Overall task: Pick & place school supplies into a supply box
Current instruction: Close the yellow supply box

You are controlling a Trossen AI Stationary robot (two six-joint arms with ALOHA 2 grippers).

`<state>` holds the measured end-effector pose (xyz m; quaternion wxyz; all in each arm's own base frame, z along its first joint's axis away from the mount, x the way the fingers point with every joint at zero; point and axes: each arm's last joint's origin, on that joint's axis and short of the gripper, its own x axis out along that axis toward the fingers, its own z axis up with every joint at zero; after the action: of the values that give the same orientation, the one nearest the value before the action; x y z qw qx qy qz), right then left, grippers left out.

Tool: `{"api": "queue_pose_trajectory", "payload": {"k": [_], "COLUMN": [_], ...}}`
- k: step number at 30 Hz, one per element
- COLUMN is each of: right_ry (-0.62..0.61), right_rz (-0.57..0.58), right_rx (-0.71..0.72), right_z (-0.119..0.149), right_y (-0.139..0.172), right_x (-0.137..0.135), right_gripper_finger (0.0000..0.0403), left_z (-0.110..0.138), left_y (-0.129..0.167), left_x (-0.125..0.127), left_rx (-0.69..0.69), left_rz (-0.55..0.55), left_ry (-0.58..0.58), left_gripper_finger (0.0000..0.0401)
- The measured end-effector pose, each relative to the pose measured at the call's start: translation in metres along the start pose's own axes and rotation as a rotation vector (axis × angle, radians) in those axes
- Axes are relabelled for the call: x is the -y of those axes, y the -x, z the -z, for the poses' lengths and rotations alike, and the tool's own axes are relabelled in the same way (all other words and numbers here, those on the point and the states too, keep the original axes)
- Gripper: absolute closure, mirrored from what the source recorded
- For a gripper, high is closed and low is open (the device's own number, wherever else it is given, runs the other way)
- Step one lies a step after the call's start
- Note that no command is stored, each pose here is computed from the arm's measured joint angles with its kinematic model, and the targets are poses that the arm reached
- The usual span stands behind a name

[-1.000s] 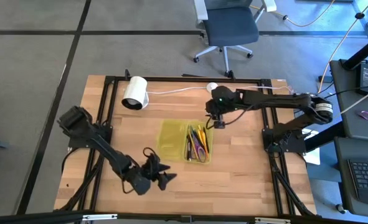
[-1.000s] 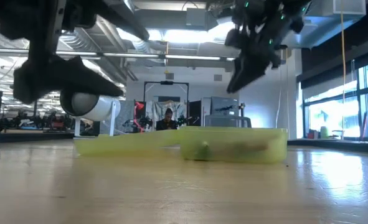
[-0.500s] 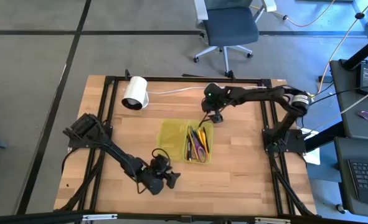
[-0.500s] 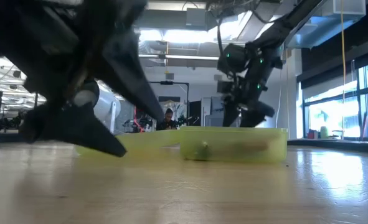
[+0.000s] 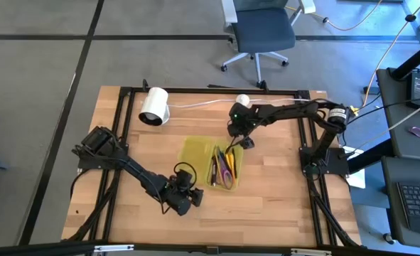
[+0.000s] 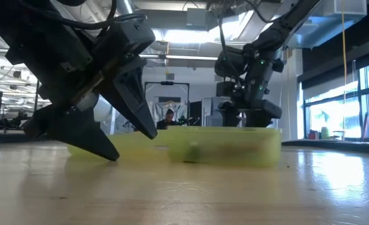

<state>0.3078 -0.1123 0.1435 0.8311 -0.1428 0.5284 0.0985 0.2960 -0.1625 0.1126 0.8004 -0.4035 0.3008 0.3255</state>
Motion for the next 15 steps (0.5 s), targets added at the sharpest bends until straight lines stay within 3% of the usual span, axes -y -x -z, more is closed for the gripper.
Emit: {"api": "queue_pose_trajectory", "payload": {"k": [7, 15], "right_ry": [0.042, 0.035], "right_rz": [-0.108, -0.254], "right_rx": [-0.021, -0.060], "right_z": [-0.018, -0.034], "right_y": [-0.005, -0.008], "right_x": [-0.036, -0.084], "right_gripper_finger": [0.0012, 0.0012], "left_z": [0.000, -0.004], "left_y": [-0.001, 0.001], "left_x": [-0.003, -0.005], "left_rx": [-0.016, -0.080], "left_rz": [-0.022, -0.041], "left_ry": [-0.026, -0.161], "left_gripper_finger": [0.0090, 0.0090]}}
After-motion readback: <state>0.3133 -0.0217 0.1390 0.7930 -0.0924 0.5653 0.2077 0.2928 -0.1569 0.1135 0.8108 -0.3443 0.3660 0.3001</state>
